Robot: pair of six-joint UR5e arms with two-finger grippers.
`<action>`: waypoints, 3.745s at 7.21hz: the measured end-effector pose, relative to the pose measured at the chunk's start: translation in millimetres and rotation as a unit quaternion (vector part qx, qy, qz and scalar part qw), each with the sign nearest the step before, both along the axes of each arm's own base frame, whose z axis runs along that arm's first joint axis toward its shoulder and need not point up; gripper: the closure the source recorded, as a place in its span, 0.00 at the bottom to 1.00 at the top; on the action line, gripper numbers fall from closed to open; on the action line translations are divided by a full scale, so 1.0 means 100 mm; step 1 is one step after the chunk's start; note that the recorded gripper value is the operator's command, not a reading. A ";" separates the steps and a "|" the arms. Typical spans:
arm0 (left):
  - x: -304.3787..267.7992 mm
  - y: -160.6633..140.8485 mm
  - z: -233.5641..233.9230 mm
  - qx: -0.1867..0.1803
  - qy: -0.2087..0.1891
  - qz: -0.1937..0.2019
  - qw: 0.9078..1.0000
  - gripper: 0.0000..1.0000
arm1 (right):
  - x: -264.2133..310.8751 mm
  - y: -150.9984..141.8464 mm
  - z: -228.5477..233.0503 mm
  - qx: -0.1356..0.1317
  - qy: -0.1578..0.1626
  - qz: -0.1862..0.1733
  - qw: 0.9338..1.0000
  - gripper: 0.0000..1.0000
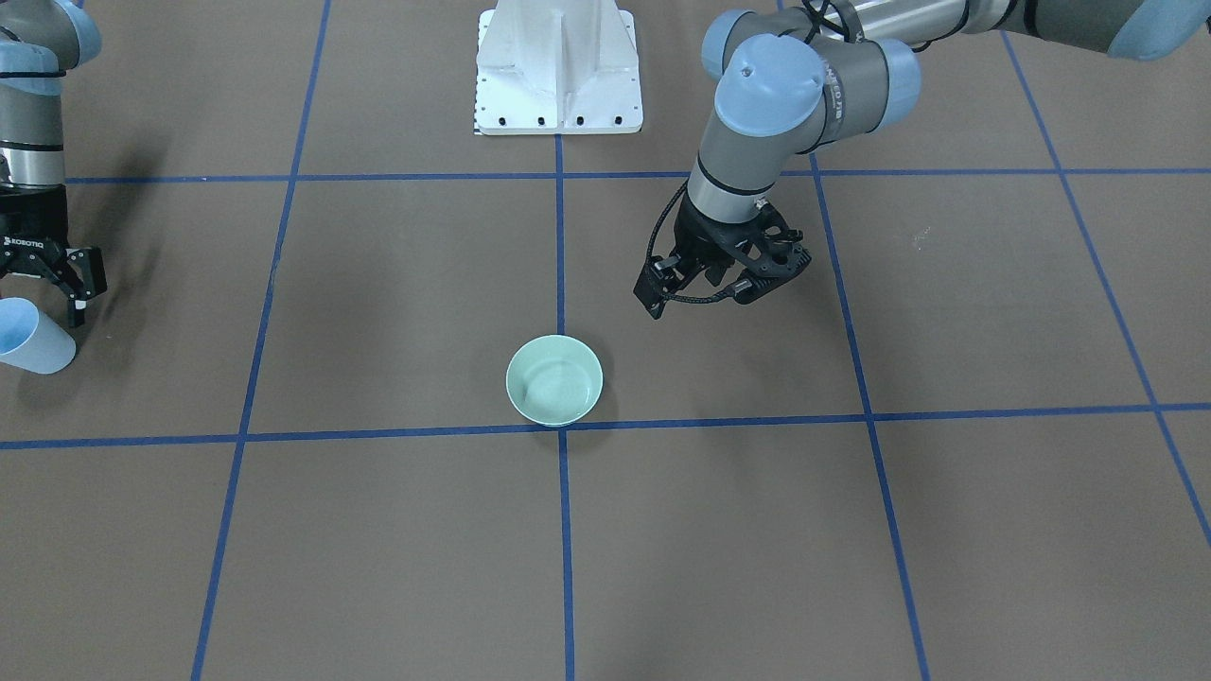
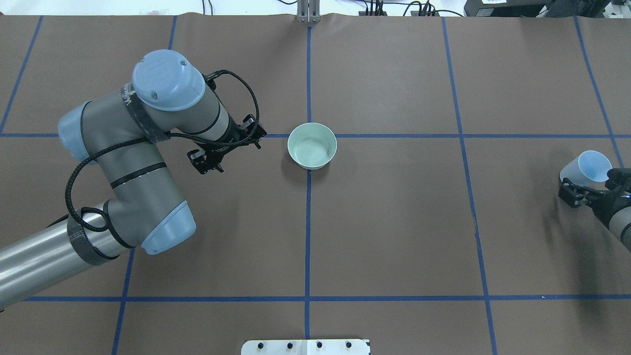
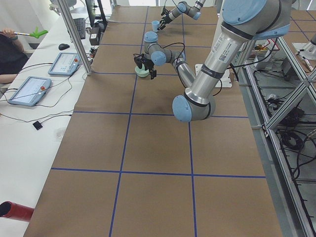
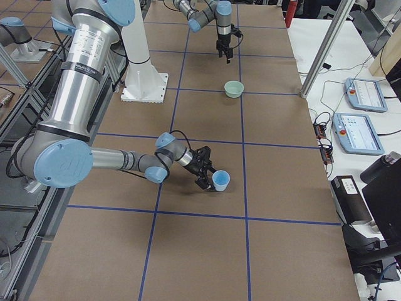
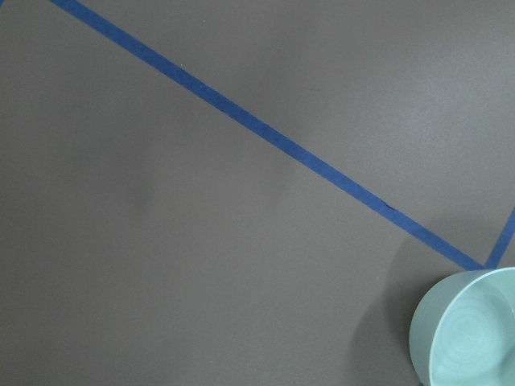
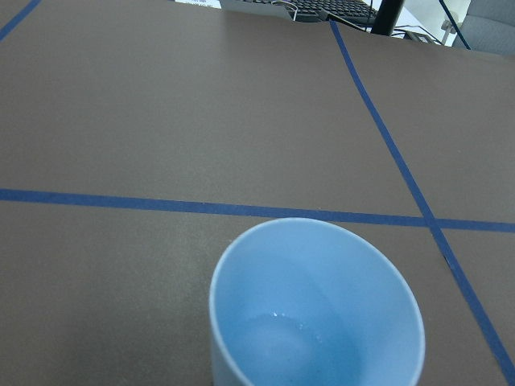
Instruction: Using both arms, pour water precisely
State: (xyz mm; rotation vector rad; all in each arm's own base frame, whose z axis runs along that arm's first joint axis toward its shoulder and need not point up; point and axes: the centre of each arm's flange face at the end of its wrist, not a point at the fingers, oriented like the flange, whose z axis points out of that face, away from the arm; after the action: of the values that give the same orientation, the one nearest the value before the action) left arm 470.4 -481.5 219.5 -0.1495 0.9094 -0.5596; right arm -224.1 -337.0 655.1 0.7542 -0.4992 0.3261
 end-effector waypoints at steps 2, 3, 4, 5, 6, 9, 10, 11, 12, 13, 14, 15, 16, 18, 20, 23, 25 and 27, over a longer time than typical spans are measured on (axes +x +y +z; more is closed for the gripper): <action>0.01 0.00 0.01 -0.001 -0.001 0.000 1.000 0.00 | 0.04 -0.06 0.06 -0.002 0.004 0.009 1.000 0.00; 0.01 0.00 0.02 -0.001 -0.001 0.001 1.000 0.00 | 0.03 -0.12 0.06 -0.001 0.004 0.014 1.000 0.00; 0.01 0.00 0.02 -0.001 -0.002 0.001 1.000 0.00 | 0.00 -0.16 0.04 0.001 0.002 0.016 1.000 0.00; 0.01 0.00 0.03 -0.001 -0.002 0.001 1.000 0.00 | -0.01 -0.18 0.03 0.003 0.001 0.017 1.000 0.00; 0.01 -0.01 0.03 -0.001 -0.003 0.000 1.000 0.00 | -0.01 -0.19 0.03 0.003 0.001 0.018 1.000 0.01; 0.01 -0.01 0.05 -0.003 -0.004 0.000 1.000 0.00 | -0.01 -0.22 0.07 0.001 0.004 0.021 1.000 0.01; 0.02 -0.01 0.06 -0.003 -0.005 0.000 1.000 0.00 | -0.04 -0.25 0.09 0.001 0.004 0.022 1.000 0.01; 0.02 -0.01 0.06 -0.003 -0.005 0.000 1.000 0.00 | -0.06 -0.28 0.09 0.002 0.005 0.022 1.000 0.06; 0.02 -0.02 0.06 -0.004 -0.005 0.000 1.000 0.00 | -0.05 -0.31 0.09 0.004 0.009 0.021 1.000 0.18; 0.02 -0.02 0.06 -0.003 -0.005 0.000 1.000 0.00 | -0.03 -0.34 0.08 0.007 0.014 0.020 1.000 0.56; 0.02 -0.02 0.06 -0.003 -0.005 0.000 1.000 0.00 | -0.03 -0.37 0.07 0.009 0.015 0.020 1.000 1.00; 0.02 -0.02 0.05 -0.003 -0.004 0.000 1.000 0.00 | -0.05 -0.39 0.04 0.011 0.013 0.021 1.000 1.00; 0.02 -0.01 0.04 -0.003 -0.004 0.000 1.000 0.00 | -0.06 -0.42 0.01 0.012 0.011 0.021 1.000 1.00; -0.01 -0.01 0.02 -0.003 -0.003 0.000 1.000 0.00 | 0.08 -0.54 -0.15 0.013 0.007 0.002 1.000 1.00; -0.07 -0.03 -0.01 0.000 0.000 -0.004 1.000 0.00 | 0.28 -0.78 -0.50 0.029 -0.001 -0.045 0.999 1.00; -0.58 0.02 0.08 0.053 -0.012 0.019 0.998 0.00 | 0.04 -1.14 -1.42 0.089 -0.066 -0.097 0.989 1.00; -1.21 0.04 0.58 0.099 -0.049 0.048 0.993 0.00 | -0.35 -1.47 -2.40 0.177 -0.080 -0.155 0.969 1.00; -1.68 -0.10 1.02 0.135 -0.088 0.076 0.984 0.00 | -0.81 -1.74 -3.23 0.223 -0.041 -0.224 0.948 1.00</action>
State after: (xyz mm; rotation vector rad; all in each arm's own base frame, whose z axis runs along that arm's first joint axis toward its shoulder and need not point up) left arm 301.9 -491.0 321.4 0.0756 0.7859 -0.2989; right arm -305.0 -511.4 331.8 1.0382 -0.8198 -0.1913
